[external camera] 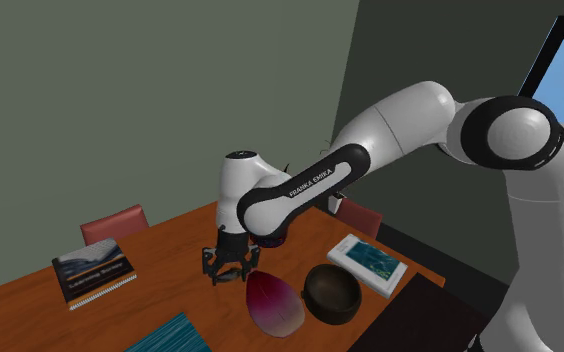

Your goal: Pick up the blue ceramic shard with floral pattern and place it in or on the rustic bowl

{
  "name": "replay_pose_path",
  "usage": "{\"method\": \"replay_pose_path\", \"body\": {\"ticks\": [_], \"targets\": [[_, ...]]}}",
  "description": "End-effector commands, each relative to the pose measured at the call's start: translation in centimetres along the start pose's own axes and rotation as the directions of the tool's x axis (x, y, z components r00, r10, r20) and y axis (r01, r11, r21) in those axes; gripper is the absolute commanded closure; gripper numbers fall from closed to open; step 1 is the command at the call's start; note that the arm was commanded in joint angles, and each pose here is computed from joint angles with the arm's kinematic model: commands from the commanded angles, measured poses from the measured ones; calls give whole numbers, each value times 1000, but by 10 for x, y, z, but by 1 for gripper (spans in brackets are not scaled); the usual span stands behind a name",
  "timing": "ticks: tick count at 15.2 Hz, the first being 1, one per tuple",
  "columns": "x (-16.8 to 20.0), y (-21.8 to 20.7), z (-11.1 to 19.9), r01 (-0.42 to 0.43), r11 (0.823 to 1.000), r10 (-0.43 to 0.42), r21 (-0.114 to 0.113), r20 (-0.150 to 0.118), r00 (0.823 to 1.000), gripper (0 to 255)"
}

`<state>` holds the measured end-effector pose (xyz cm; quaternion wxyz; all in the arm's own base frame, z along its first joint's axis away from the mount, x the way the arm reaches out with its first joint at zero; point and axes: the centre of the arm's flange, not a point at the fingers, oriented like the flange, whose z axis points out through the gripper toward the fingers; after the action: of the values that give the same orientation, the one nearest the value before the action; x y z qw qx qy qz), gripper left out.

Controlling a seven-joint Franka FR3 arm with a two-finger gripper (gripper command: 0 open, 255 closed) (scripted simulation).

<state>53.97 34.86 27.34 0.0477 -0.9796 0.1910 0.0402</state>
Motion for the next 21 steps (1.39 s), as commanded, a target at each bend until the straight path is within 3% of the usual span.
{"method": "replay_pose_path", "body": {"ticks": [1,4,21], "targets": [[0,0,-11,0,1000,0,0,0,1000,255],[-1,-1,-23,0,1000,0,0,0,1000,255],[-55,216,-36,0,1000,0,0,0,1000,255]]}}
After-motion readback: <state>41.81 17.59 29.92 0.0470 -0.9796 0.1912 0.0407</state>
